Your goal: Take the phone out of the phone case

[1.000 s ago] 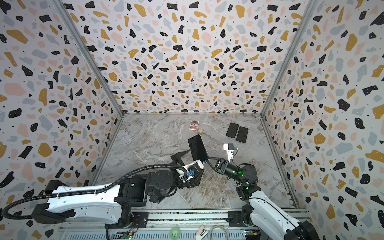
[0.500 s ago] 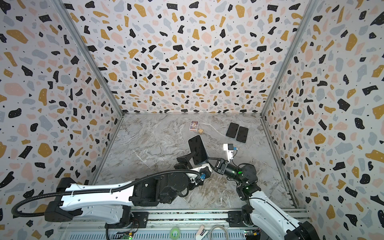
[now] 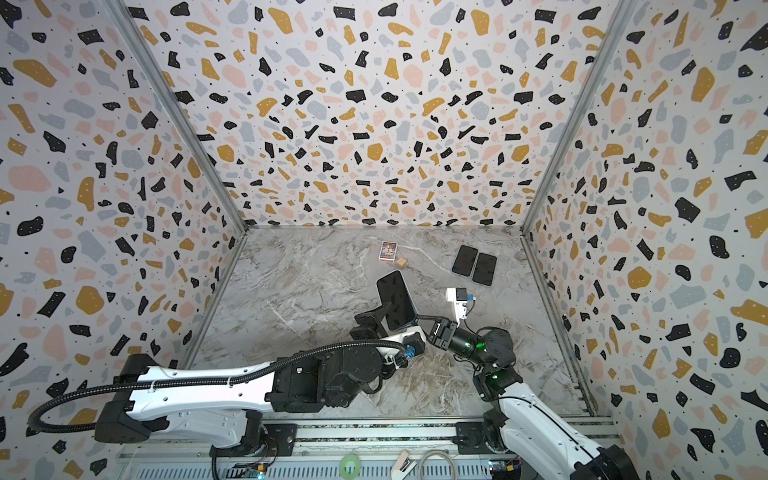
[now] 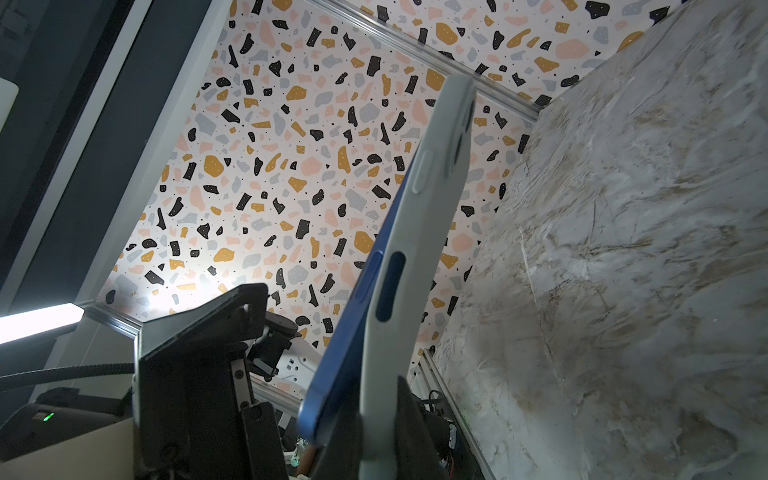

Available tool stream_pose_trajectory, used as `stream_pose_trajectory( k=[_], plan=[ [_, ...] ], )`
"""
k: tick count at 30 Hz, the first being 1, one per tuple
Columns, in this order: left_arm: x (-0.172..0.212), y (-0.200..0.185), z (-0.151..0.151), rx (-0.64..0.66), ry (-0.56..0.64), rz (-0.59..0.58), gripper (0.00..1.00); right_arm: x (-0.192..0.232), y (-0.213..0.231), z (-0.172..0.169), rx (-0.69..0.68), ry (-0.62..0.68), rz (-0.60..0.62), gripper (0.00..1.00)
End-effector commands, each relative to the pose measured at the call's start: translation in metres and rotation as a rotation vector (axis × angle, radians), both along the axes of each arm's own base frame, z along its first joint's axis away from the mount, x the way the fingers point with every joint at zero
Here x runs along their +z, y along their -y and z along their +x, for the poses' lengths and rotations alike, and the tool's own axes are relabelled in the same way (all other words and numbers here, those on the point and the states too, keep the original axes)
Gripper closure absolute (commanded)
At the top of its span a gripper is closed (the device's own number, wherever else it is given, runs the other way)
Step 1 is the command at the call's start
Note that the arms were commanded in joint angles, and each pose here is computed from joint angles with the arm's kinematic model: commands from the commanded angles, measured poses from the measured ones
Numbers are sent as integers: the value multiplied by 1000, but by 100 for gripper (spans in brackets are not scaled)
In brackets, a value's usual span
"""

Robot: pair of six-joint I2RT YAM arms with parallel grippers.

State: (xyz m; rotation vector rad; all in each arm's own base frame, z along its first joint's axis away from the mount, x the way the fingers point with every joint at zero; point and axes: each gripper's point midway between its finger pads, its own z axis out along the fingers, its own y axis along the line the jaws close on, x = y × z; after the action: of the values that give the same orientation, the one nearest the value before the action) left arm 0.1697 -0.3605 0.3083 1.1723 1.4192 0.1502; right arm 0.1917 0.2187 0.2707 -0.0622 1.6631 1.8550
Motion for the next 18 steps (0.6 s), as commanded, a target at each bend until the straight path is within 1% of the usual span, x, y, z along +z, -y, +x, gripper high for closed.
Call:
stream_pose_trajectory(
  k=[1,18],
  plan=[
    [17,2,7,29,22,-56,11,30,5,-7,-9,124,46,100],
    [16,3,24,74,42,-34,16,32,5,-8,-7,128,45,100]
  ],
)
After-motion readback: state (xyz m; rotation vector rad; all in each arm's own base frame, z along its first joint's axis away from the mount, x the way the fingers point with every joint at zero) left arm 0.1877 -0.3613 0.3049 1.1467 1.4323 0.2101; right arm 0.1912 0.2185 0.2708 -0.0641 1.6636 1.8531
